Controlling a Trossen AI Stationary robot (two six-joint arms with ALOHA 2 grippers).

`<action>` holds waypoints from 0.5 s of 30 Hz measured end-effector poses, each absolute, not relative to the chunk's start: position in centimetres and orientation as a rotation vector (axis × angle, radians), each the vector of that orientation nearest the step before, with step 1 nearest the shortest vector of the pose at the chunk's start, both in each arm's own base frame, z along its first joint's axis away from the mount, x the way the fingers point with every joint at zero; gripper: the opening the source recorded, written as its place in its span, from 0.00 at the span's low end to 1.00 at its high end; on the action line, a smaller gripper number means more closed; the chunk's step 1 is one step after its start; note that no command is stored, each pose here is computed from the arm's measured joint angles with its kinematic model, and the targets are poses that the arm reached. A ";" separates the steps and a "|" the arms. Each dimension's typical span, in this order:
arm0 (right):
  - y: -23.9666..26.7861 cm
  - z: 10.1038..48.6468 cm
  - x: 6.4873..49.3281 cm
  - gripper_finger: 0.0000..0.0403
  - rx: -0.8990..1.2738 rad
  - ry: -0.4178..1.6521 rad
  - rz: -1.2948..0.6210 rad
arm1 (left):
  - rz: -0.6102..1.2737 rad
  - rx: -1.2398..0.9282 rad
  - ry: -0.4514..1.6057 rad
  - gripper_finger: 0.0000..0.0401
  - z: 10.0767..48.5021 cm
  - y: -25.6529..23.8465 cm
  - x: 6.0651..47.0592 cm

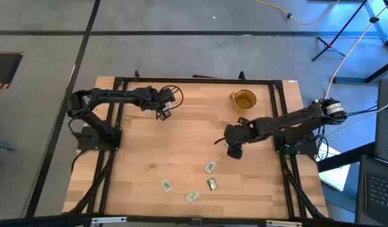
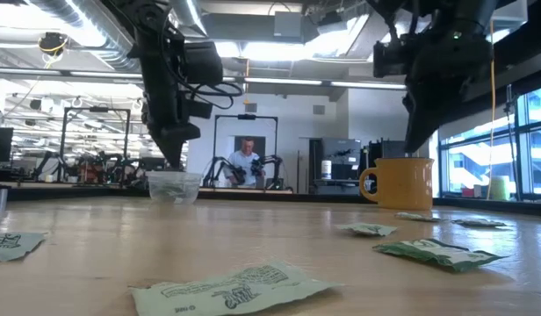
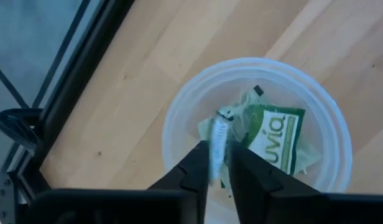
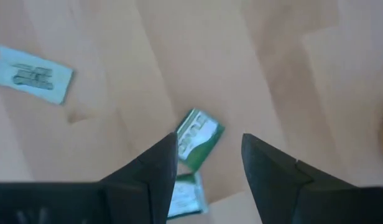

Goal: Pick and place Stevia / Truvia into bins
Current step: Put the truvia packet into the transparent container

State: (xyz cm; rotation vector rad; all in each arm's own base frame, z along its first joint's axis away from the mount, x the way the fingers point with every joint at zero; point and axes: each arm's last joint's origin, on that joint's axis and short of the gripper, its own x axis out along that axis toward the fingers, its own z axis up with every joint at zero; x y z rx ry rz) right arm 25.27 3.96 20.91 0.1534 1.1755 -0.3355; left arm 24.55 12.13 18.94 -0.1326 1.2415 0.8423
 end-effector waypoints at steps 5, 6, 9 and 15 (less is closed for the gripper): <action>4.4 20.7 24.6 0.45 0.279 1.248 -0.364 | 0.838 -0.140 1.222 0.22 19.3 12.1 24.5; 4.5 20.6 24.3 0.45 0.297 1.272 -0.376 | 0.836 -0.141 1.215 0.23 19.5 12.0 24.4; 4.8 20.5 23.5 0.45 0.334 1.338 -0.430 | 0.822 -0.152 1.161 0.26 20.5 11.7 24.3; 5.9 20.4 22.8 0.45 0.401 1.383 -0.453 | 0.674 -0.200 0.921 0.26 23.6 10.1 24.9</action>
